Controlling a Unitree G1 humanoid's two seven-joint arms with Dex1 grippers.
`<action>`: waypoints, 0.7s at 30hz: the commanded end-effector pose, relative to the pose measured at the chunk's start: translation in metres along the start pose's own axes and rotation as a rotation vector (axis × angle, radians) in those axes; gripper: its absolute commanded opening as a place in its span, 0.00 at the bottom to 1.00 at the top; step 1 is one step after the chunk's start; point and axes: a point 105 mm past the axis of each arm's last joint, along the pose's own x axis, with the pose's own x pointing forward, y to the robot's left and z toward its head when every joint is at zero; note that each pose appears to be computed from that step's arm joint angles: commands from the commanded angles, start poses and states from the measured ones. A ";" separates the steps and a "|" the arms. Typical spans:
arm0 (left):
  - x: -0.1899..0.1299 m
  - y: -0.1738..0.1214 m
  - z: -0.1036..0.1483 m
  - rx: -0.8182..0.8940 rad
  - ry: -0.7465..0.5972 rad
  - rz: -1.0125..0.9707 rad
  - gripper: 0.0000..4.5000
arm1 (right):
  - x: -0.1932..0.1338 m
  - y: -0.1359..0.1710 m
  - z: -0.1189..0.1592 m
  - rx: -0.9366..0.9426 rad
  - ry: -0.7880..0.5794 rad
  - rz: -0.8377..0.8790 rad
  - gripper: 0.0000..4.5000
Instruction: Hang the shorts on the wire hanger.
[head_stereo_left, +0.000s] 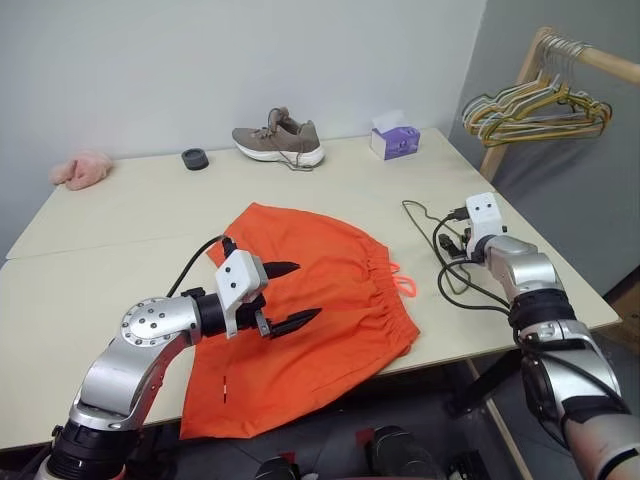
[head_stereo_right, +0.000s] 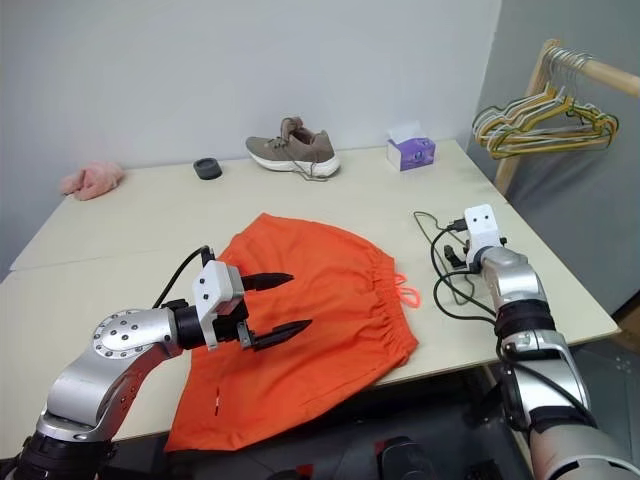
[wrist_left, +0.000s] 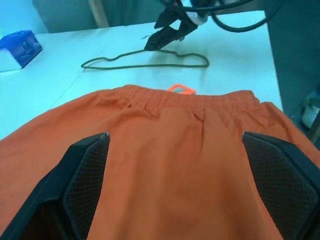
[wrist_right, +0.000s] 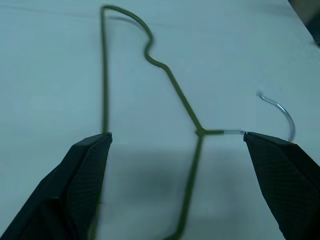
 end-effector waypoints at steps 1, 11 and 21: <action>0.002 -0.003 0.011 0.056 -0.029 -0.017 0.99 | 0.004 -0.005 0.009 0.022 -0.010 -0.011 1.00; 0.004 -0.004 0.006 0.066 -0.030 -0.018 1.00 | 0.008 -0.001 -0.037 0.122 0.181 0.059 0.81; 0.004 -0.003 0.001 0.073 -0.031 -0.014 1.00 | 0.008 -0.005 -0.061 0.169 0.239 -0.033 0.02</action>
